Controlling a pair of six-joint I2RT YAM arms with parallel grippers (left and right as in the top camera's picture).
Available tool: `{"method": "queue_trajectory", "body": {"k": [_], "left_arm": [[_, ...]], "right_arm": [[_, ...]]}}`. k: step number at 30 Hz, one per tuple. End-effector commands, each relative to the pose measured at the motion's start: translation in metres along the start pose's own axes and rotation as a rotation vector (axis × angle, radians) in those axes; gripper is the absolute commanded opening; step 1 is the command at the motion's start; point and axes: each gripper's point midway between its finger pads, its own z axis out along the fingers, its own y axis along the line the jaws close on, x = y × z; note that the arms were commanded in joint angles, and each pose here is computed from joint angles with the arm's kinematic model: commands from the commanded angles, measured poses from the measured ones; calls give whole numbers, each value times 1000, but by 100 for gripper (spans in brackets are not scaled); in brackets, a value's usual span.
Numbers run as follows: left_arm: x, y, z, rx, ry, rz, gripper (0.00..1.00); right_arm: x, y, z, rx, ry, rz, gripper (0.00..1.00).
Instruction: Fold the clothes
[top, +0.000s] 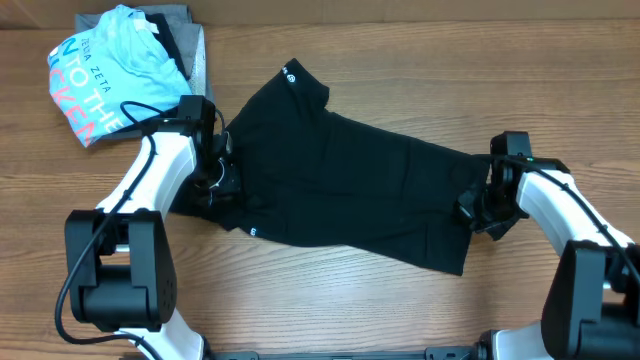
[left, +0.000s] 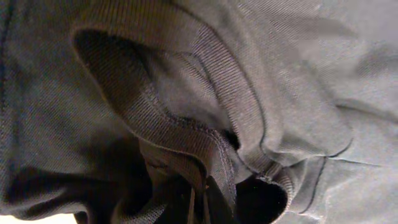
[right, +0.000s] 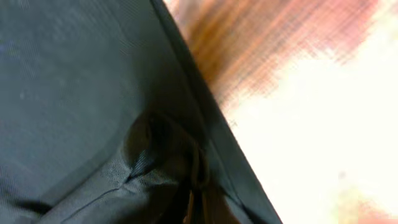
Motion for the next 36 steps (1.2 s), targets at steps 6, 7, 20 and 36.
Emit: {"method": "queue_trajectory", "body": {"k": [6, 7, 20, 36], "left_arm": [[-17, -25, -62, 90, -194, 21, 4], [-18, -26, -69, 94, -213, 25, 4], [-7, -32, -112, 116, -315, 47, 4], [6, -15, -106, 25, -258, 21, 13]], "right_arm": [[2, -7, -66, -57, -158, 20, 4], [5, -13, -71, -47, -165, 21, 4], [47, -49, -113, -59, -177, 101, 4], [107, -93, -148, -148, -202, 116, 4]]}}
